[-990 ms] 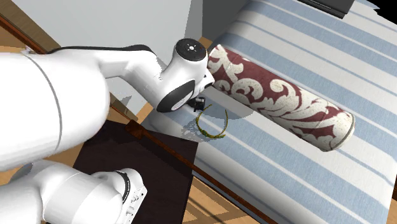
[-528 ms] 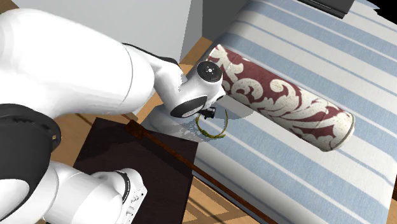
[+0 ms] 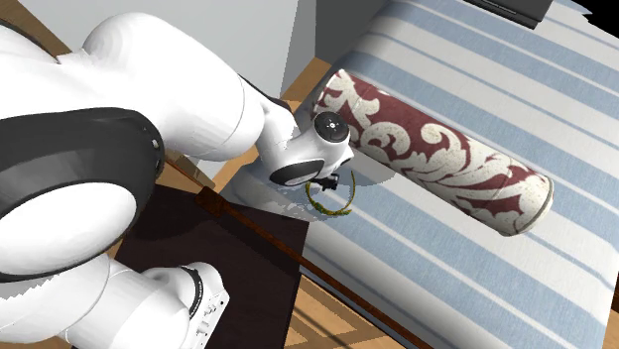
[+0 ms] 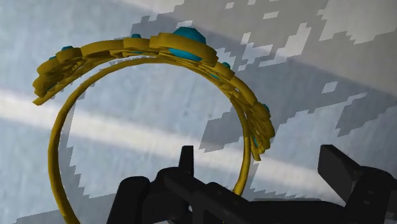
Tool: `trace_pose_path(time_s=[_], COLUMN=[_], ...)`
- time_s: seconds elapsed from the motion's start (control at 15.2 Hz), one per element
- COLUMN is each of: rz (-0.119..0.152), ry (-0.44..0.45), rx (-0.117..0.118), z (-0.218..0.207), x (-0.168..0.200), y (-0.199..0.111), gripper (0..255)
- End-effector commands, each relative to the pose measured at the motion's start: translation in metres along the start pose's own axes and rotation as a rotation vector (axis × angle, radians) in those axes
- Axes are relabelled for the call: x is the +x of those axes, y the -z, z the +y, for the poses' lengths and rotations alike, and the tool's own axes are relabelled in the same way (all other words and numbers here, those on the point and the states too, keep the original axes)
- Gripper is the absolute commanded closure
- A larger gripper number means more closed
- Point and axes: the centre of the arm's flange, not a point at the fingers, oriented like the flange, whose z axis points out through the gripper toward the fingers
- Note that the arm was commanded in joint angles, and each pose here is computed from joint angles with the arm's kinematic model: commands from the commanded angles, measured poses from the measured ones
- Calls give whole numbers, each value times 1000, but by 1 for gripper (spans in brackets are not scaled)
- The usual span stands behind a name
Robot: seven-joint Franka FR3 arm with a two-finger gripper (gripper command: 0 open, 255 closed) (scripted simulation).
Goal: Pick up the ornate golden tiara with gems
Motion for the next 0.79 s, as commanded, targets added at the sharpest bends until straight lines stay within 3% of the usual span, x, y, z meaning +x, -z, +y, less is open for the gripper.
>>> trace_pose_path(time_s=[0.0, 0.07, 0.13, 0.73], rz=[0, 0, 0, 0], ry=[0, 0, 0, 0], rx=[0, 0, 0, 0], z=[1, 1, 1, 1], x=[0, 0, 0, 0], y=[-9, -9, -9, -9], gripper=[0, 0, 255, 255])
